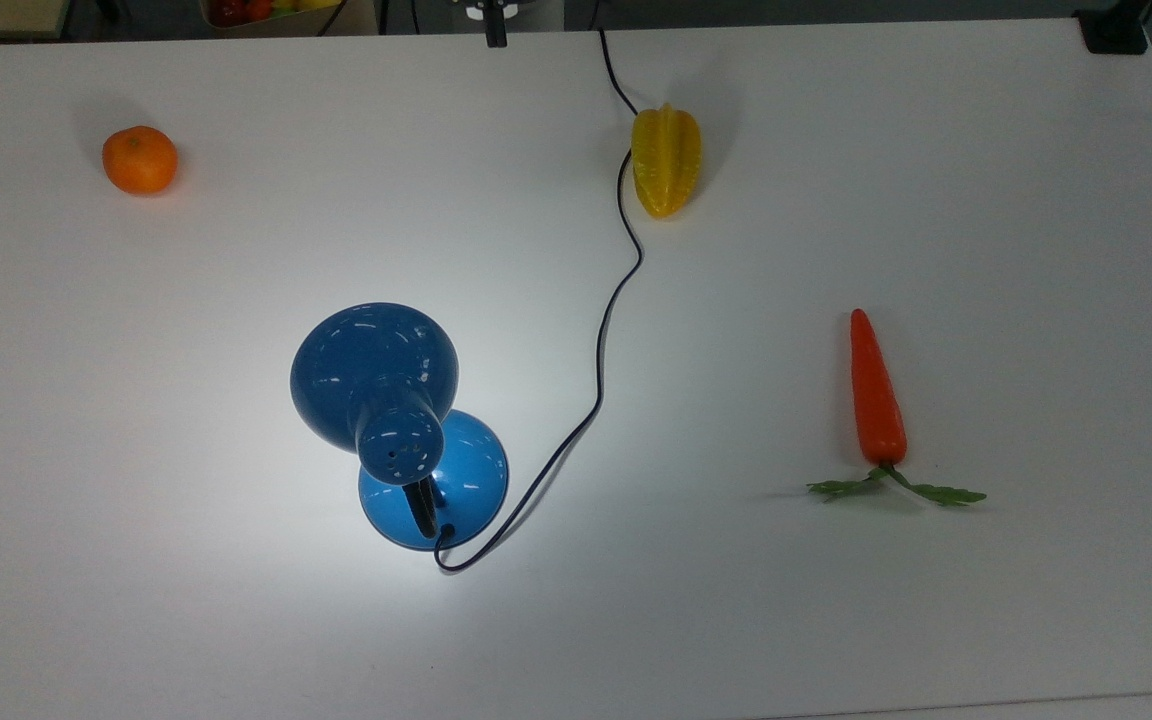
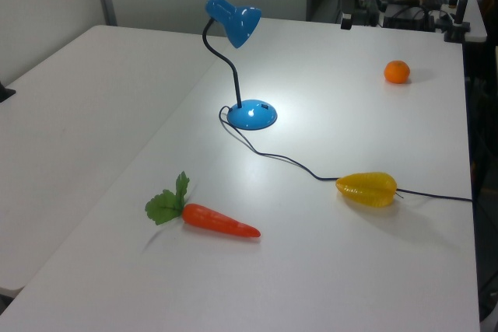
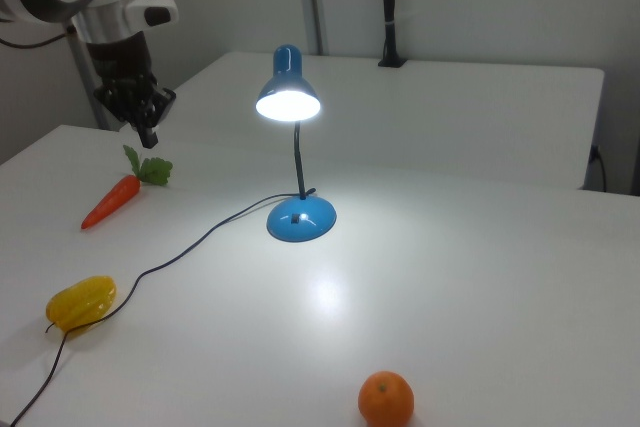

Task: Turn off lamp
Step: 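Move the gripper over the blue lamp base toward its switch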

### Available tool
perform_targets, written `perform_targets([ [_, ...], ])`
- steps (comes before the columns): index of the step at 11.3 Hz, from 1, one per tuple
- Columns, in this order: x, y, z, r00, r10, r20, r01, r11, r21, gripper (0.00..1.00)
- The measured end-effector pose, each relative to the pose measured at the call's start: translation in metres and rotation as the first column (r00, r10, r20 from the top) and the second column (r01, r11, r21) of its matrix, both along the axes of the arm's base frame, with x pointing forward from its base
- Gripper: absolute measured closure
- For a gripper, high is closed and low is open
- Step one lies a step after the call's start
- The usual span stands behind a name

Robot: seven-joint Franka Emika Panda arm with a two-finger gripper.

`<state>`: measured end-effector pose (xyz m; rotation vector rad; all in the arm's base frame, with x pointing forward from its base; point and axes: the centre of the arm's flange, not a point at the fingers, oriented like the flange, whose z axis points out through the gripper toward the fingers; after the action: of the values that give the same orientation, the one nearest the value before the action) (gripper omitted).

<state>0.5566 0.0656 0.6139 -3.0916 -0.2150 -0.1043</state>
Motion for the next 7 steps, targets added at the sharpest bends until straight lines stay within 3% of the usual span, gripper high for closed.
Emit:
perform_targets([
  [4,0.011,-0.032,-0.035,0.987,0.162,0.012,-0.162,0.987,-0.017,0.99],
  [7,0.027,-0.049,-0.074,0.978,0.2,0.058,-0.199,0.98,-0.033,0.99],
])
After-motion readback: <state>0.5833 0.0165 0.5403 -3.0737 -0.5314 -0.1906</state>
